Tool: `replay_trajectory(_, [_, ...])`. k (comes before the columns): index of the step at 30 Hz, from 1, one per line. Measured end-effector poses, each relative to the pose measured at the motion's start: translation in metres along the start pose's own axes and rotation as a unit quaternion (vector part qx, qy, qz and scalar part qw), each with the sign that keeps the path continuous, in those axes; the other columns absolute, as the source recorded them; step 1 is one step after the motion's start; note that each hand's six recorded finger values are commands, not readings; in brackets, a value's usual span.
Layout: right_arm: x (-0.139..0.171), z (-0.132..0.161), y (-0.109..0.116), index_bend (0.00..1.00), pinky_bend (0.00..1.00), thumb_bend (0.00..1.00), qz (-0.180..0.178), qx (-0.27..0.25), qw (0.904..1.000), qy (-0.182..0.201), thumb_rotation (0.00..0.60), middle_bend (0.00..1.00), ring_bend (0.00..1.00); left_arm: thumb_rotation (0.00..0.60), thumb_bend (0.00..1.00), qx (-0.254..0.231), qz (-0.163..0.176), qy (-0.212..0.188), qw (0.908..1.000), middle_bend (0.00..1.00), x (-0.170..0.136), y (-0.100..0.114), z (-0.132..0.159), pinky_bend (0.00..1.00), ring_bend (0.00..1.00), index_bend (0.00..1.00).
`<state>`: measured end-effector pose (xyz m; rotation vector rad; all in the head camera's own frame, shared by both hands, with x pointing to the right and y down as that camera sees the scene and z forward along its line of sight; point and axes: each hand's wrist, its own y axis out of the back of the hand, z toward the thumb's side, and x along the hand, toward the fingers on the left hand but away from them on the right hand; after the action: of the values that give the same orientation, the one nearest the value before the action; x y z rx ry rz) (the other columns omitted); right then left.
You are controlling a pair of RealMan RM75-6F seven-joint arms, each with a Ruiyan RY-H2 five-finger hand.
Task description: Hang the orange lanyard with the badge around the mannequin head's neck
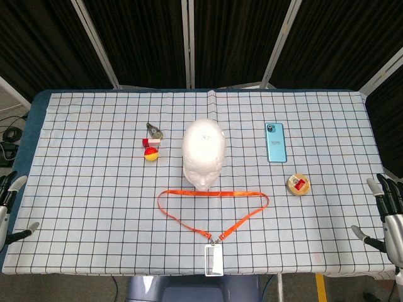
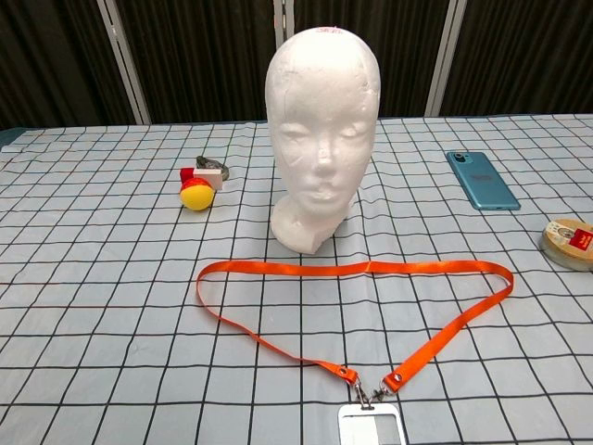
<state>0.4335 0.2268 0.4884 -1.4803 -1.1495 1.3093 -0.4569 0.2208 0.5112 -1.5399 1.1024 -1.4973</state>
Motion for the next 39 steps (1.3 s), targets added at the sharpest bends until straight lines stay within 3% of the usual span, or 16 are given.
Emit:
replay_trajectory(11, [-0.002,0.006,-0.011,0.09,0.00,0.00,0.021,0.004,0.9997,0.009,0.600,0.00,0.00,0.600,0.00,0.000,-0.007,0.002,1.0000,0.00,0.003,-0.005,-0.001,0.00,0.00,0.00])
replay_trajectory(14, [-0.010,0.012,-0.021,0.17,0.00,0.00,0.043,0.008,0.9988,0.021,0.600,0.00,0.00,0.600,0.00,0.004,-0.013,0.003,0.9999,0.00,0.006,-0.010,-0.002,0.00,0.00,0.00])
replay_trajectory(22, [-0.067,0.047,-0.070,0.42,0.00,0.17,0.146,0.019,0.9863,0.075,0.600,0.00,0.00,0.600,0.00,0.022,-0.032,0.014,0.9991,0.00,0.019,-0.029,-0.004,0.00,0.00,0.00])
replay_trajectory(30, [-0.128,0.110,-0.129,0.44,0.00,0.29,0.251,0.012,0.9622,0.104,0.600,0.00,0.00,0.600,0.00,0.041,-0.046,0.036,0.9974,0.00,0.030,-0.044,-0.011,0.00,0.00,0.00])
replay_trajectory(39, [-0.154,0.162,-0.184,0.46,0.00,0.29,0.295,0.038,0.9479,0.114,0.600,0.00,0.00,0.600,0.00,0.051,-0.047,0.051,0.9963,0.00,0.034,-0.048,-0.019,0.00,0.00,0.00])
